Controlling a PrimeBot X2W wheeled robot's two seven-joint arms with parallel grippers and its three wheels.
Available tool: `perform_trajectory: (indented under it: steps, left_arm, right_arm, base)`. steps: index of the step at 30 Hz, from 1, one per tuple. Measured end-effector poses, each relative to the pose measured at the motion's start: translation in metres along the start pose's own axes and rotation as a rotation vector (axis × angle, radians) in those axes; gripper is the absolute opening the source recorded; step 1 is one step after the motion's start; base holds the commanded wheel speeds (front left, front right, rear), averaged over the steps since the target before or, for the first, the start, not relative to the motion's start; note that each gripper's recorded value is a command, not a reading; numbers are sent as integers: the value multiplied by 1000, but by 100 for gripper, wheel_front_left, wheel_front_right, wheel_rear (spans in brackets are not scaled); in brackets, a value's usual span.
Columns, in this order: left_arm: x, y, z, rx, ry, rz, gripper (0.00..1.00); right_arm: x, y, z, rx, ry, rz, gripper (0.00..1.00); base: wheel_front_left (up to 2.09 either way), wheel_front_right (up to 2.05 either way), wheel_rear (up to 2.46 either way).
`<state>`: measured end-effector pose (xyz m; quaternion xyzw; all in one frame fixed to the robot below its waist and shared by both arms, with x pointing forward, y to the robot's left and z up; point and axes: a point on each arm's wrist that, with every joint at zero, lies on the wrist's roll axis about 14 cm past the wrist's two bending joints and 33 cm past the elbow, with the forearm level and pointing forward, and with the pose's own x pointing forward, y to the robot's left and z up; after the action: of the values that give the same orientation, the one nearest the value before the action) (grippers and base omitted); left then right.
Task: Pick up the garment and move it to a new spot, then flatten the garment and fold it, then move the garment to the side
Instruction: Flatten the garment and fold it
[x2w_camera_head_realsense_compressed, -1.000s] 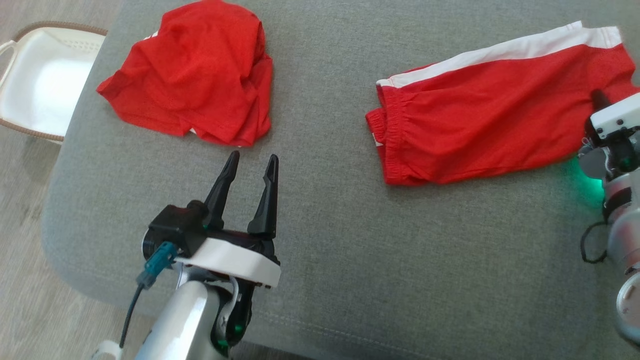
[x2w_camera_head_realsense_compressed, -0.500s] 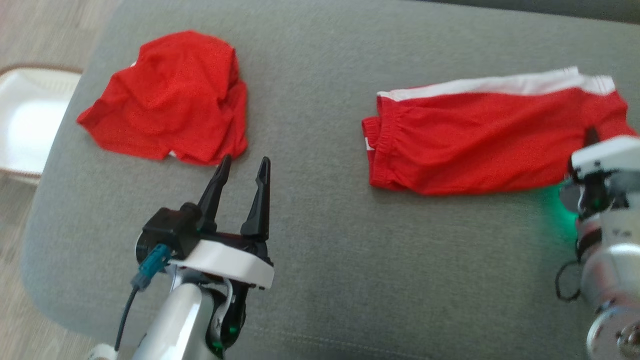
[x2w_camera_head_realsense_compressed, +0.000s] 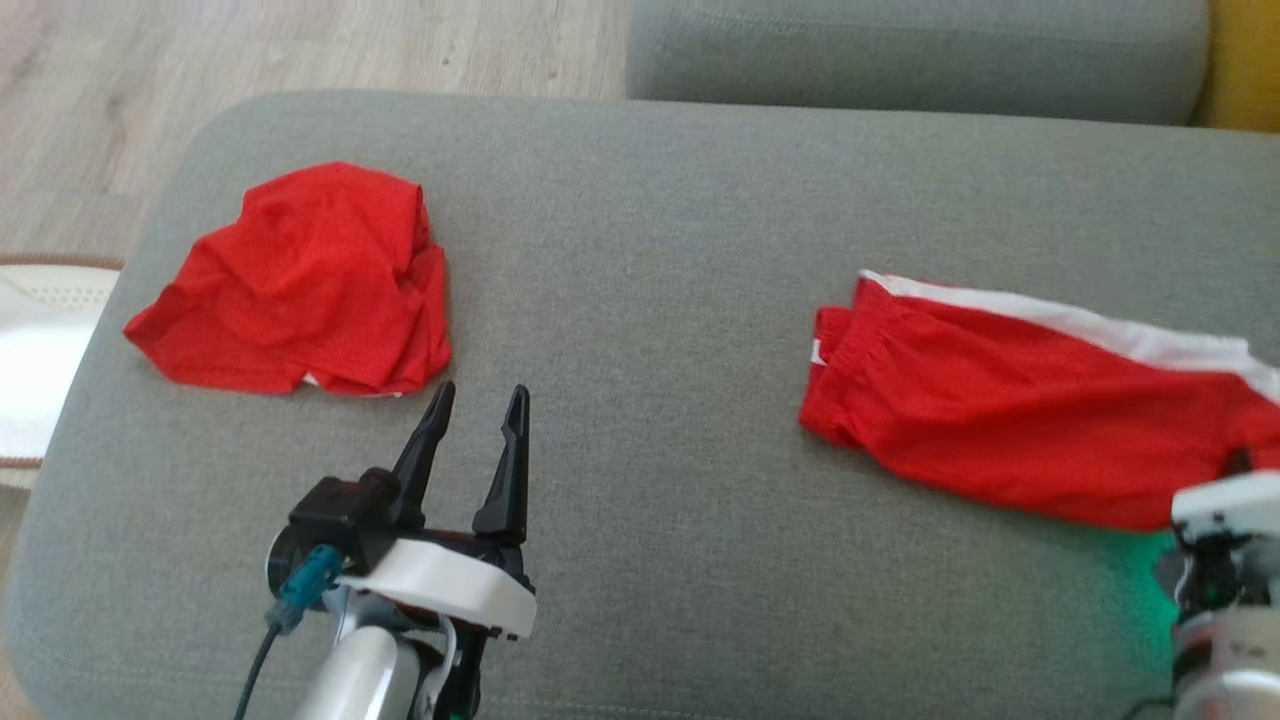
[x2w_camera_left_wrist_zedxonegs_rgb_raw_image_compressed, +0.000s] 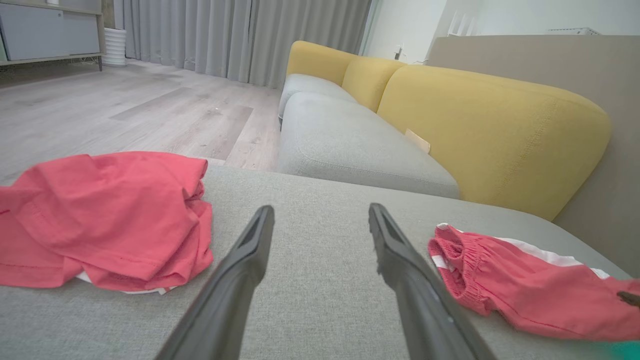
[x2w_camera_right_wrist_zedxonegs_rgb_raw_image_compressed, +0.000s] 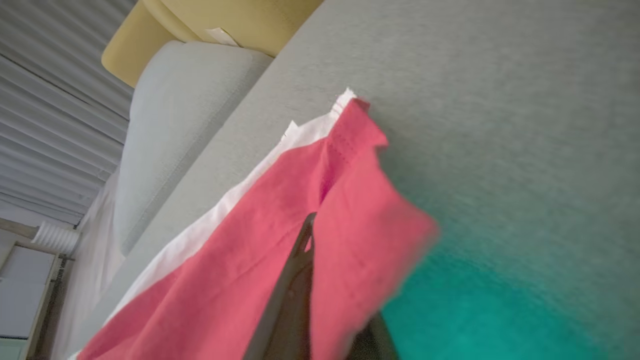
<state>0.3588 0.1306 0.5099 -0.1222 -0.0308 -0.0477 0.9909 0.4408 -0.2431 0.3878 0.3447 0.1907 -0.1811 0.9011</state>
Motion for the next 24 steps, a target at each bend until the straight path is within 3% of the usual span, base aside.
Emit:
perform_trajectory:
  steps: [4, 11, 18, 24]
  left_arm:
    - [-1, 1, 3, 5, -8, -2, 100]
    - [-3, 7, 3, 16, -9, 12, 100]
    - [-6, 11, 8, 18, -22, 24, 100]
    - [-10, 16, 12, 21, -35, 43, 100]
  right_arm:
    - [-4, -8, -6, -33, 14, -16, 0]
    - [1, 10, -2, -148, -6, 24, 0]
    - [2, 86, 4, -271, -57, 216, 0]
    - [-11, 148, -15, -313, -37, 410, 0]
  base:
    - [0, 0, 0]
    - [0, 0, 0]
    - [0, 0, 0]
    - [0, 0, 0]
